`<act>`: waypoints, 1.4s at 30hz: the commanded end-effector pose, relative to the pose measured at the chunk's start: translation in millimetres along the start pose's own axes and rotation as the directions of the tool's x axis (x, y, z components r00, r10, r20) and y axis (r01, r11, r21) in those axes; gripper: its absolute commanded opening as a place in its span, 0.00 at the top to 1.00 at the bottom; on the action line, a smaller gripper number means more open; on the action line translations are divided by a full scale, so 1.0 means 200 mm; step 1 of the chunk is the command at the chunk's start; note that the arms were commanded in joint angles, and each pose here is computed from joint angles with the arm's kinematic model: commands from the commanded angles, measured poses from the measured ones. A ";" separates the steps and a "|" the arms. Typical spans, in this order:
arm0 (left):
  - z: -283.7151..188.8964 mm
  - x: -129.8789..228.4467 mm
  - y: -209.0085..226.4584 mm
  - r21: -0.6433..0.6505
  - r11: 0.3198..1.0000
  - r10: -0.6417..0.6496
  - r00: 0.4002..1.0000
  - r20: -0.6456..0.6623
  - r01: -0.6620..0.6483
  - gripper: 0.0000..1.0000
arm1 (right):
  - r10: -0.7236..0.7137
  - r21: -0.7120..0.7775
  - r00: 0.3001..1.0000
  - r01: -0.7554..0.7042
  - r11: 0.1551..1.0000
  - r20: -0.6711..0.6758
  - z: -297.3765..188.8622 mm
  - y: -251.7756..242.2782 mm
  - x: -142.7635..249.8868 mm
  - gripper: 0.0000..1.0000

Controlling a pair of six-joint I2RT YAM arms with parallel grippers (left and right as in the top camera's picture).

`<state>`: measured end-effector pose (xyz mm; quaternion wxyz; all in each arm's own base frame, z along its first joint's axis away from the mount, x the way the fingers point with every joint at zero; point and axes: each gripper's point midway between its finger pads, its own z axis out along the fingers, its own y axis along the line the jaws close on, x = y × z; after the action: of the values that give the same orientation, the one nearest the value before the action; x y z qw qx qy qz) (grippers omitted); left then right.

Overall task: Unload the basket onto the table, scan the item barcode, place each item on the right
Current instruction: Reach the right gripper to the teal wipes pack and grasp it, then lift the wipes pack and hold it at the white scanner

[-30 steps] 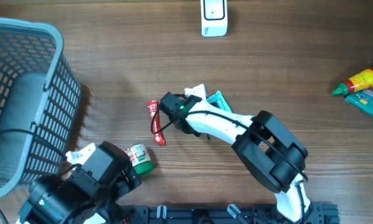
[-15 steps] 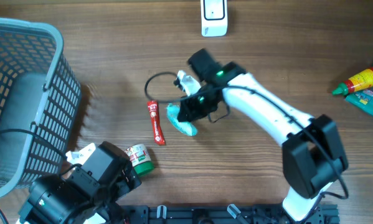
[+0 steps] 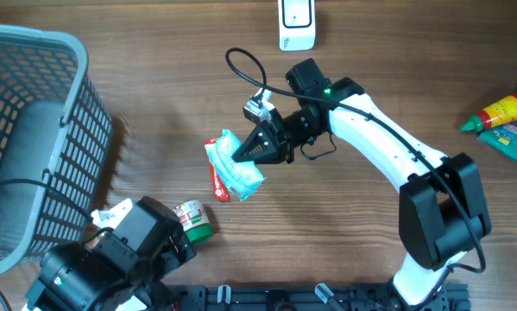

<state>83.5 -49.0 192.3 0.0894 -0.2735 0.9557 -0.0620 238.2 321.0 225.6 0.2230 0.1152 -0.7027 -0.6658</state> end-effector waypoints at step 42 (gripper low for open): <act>0.00 0.00 0.00 0.001 1.000 -0.015 1.000 0.007 0.015 0.00 | -0.971 0.931 0.075 -0.309 0.192 0.225 -1.45 0.01 -1.68 0.95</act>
<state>83.6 -49.0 192.4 0.0895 -0.2735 0.9557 -0.0622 652.5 233.1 176.1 -0.5568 0.0233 -0.8153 -0.1570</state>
